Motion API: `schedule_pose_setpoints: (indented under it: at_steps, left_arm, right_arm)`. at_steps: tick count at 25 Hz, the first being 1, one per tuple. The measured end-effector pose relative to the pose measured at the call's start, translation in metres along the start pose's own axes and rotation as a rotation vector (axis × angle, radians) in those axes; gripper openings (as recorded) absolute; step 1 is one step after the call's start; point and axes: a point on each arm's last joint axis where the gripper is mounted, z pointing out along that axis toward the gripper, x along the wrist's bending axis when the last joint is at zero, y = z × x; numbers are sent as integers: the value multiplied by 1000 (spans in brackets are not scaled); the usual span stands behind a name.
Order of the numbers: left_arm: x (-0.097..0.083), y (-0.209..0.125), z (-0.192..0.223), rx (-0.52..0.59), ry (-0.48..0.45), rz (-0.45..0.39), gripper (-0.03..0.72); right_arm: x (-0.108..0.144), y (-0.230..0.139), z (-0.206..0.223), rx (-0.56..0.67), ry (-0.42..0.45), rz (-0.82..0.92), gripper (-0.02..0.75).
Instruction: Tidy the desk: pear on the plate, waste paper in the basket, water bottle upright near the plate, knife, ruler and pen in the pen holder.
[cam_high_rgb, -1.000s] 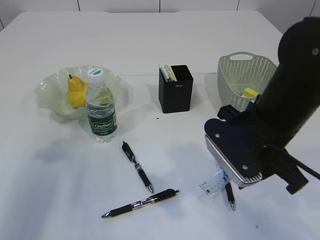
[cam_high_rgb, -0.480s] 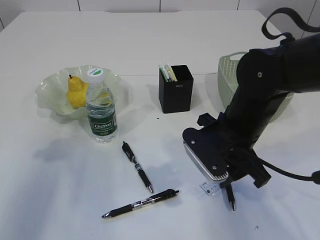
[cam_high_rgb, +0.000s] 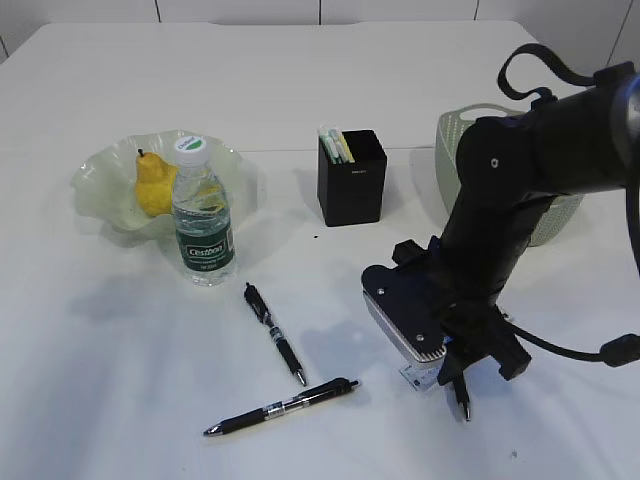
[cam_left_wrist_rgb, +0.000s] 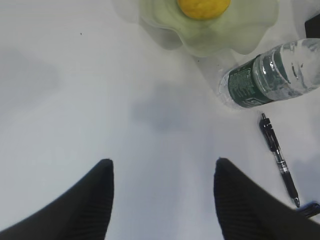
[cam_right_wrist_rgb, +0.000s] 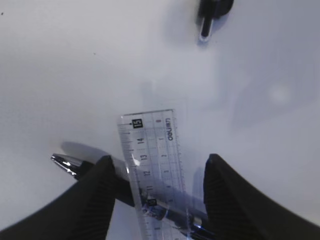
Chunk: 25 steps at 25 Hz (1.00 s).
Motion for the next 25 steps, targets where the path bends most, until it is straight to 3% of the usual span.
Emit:
schedule_pose_setpoints:
  at_steps: [11,25]
  left_arm:
    - [0,0,0,-1,1,1,447]
    - [0,0,0,-2,1,1,447]
  right_arm:
    - [-2,-1,5,3,-9,-5,424]
    - [-2,-3,24,-1,39,1,426]
